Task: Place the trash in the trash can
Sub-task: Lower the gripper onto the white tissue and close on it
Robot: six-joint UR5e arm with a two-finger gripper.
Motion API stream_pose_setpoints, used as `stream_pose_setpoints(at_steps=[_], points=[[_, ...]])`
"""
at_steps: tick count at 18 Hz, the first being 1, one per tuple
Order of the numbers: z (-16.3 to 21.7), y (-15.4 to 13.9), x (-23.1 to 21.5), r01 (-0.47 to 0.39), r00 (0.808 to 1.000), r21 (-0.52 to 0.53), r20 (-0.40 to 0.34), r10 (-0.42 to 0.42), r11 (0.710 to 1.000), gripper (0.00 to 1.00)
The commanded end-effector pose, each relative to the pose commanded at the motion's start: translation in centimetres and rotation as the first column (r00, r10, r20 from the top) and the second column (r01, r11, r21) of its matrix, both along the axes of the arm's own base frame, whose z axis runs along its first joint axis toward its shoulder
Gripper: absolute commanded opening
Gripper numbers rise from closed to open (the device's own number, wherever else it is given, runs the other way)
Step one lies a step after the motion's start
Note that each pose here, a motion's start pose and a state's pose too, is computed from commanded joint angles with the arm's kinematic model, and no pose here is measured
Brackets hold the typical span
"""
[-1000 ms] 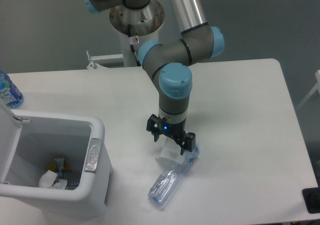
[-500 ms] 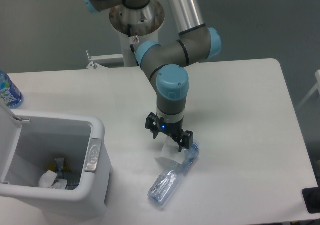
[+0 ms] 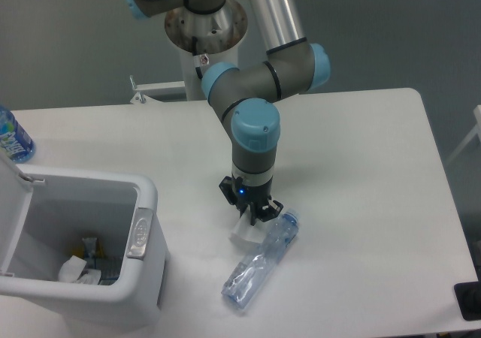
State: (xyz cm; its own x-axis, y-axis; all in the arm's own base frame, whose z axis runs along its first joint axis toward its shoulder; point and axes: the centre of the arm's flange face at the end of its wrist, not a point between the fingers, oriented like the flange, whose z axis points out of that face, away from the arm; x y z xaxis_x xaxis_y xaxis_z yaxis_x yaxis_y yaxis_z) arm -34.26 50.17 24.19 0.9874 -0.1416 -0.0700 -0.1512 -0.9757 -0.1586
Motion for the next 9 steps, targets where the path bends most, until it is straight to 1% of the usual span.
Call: stream_pose_setpoints(at_steps=[2, 6, 8, 9], points=[[0.2, 0.2, -0.1, 0.001, 1.0, 0.023, 0.017, -0.001, 1.0, 0.0], [2.3, 0.6, -0.7, -0.007, 0.999, 0.097, 0.04, 0.003, 0.995, 0.0], [3.4, 0.4, -1.6, -0.027, 0.997, 0.158, 0.071, 0.016, 0.987, 0.0], [4.8, 0.1, -1.9, -0.036, 0.996, 0.206, 0.086, 0.018, 0.978, 0.0]])
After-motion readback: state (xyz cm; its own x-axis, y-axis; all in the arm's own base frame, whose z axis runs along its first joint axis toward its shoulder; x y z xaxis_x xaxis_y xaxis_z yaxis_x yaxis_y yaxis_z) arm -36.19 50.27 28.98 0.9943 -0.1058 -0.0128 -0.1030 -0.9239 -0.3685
